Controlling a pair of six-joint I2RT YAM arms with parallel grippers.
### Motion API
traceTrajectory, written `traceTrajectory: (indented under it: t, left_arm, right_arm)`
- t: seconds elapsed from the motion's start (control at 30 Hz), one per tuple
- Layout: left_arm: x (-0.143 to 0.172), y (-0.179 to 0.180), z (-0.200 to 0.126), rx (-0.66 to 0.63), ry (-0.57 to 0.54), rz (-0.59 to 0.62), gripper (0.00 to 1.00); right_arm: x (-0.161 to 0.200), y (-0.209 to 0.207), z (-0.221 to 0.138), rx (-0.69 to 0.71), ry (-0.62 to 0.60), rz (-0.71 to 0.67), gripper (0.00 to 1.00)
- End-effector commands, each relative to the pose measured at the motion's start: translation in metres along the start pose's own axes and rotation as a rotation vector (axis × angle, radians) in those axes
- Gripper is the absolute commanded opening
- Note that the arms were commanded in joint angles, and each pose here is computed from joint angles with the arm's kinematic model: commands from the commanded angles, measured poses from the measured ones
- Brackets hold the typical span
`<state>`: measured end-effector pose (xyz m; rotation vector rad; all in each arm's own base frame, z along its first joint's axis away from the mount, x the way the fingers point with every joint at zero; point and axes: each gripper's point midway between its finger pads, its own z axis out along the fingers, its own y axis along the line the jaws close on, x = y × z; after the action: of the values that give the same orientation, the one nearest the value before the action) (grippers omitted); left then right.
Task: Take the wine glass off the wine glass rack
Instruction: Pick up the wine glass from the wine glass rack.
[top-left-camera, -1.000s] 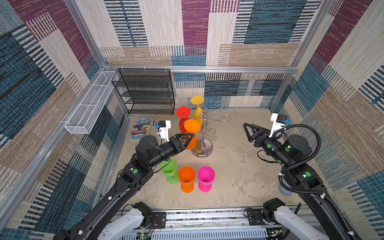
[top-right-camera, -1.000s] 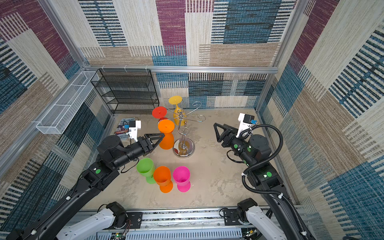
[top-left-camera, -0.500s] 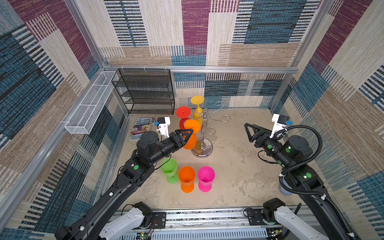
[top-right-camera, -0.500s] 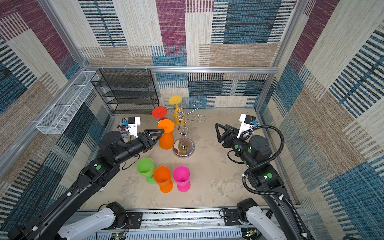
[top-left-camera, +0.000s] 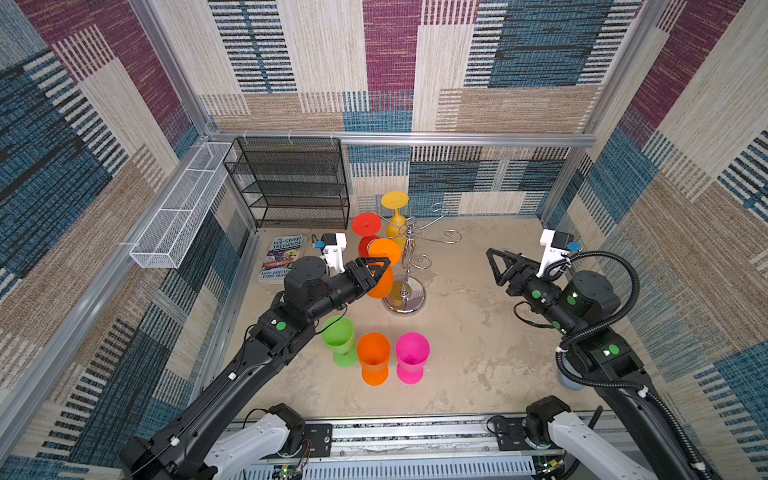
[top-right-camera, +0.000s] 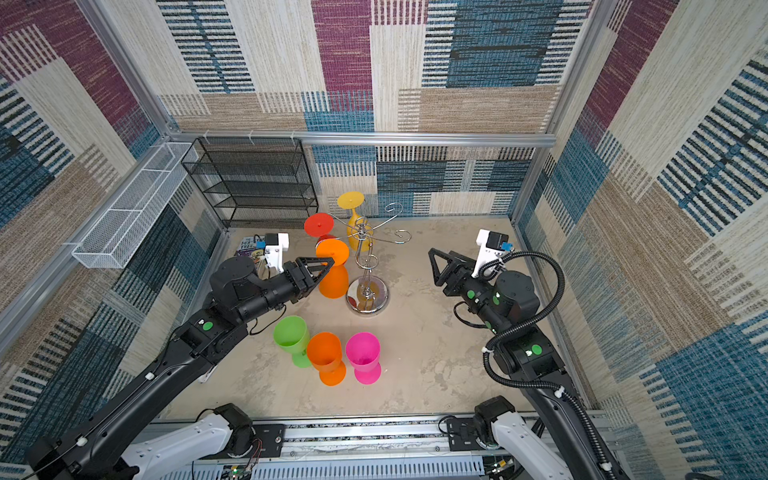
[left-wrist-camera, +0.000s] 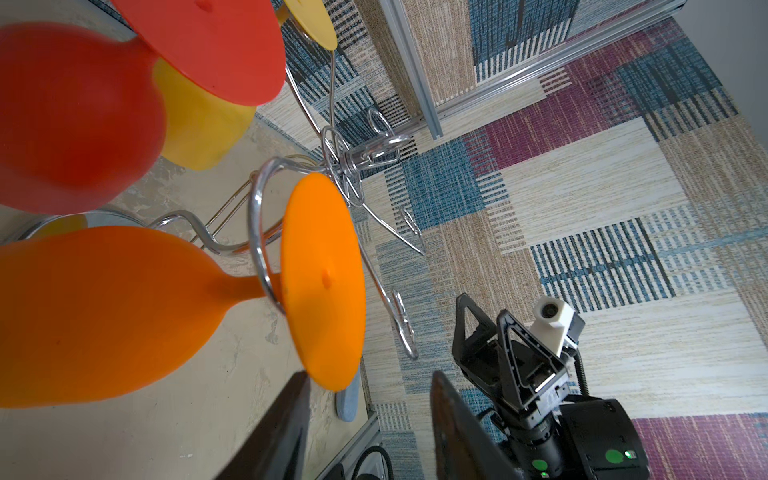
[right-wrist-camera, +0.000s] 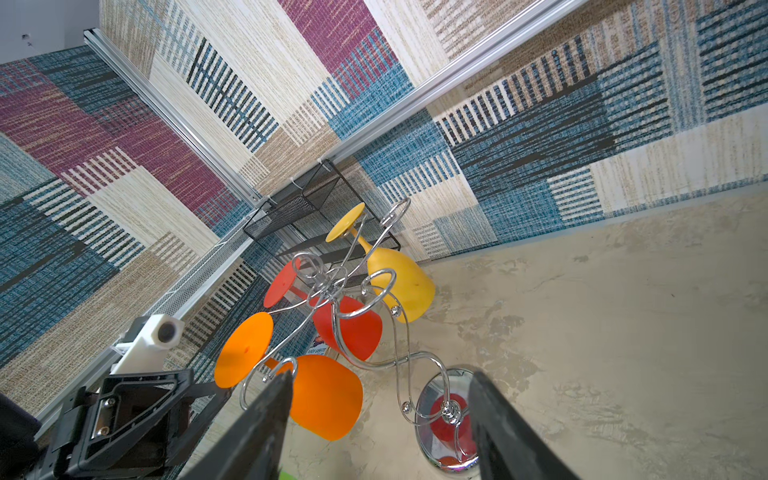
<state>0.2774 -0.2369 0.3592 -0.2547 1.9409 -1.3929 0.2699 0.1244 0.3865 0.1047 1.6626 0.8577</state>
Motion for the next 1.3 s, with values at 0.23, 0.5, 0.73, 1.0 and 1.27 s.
traceTrajectory:
  t: [0.23,0.5,0.73,1.0,1.27]
  left_arm:
    - [-0.008,-0.008,0.005,0.025,-0.019,0.01,0.42]
    - [-0.015,-0.007,-0.002,0.016,-0.055,0.03,0.37]
    - [-0.021,-0.006,-0.008,-0.013,-0.083,0.063,0.32]
    - [-0.021,-0.001,-0.004,-0.025,-0.069,0.051,0.31]
    - [-0.022,0.004,-0.003,-0.032,-0.074,0.035,0.29]
  right_arm:
    - [-0.008,0.002,-0.002,0.0,-0.032,-0.022,0.69]
    - [-0.007,0.001,0.0,0.003,-0.029,-0.022,0.69]
    - [-0.008,0.001,0.0,0.003,-0.031,-0.024,0.69]
    - [-0.005,0.0,0.0,0.005,-0.026,-0.021,0.69]
    - [-0.006,-0.001,-0.002,0.011,-0.032,-0.026,0.69]
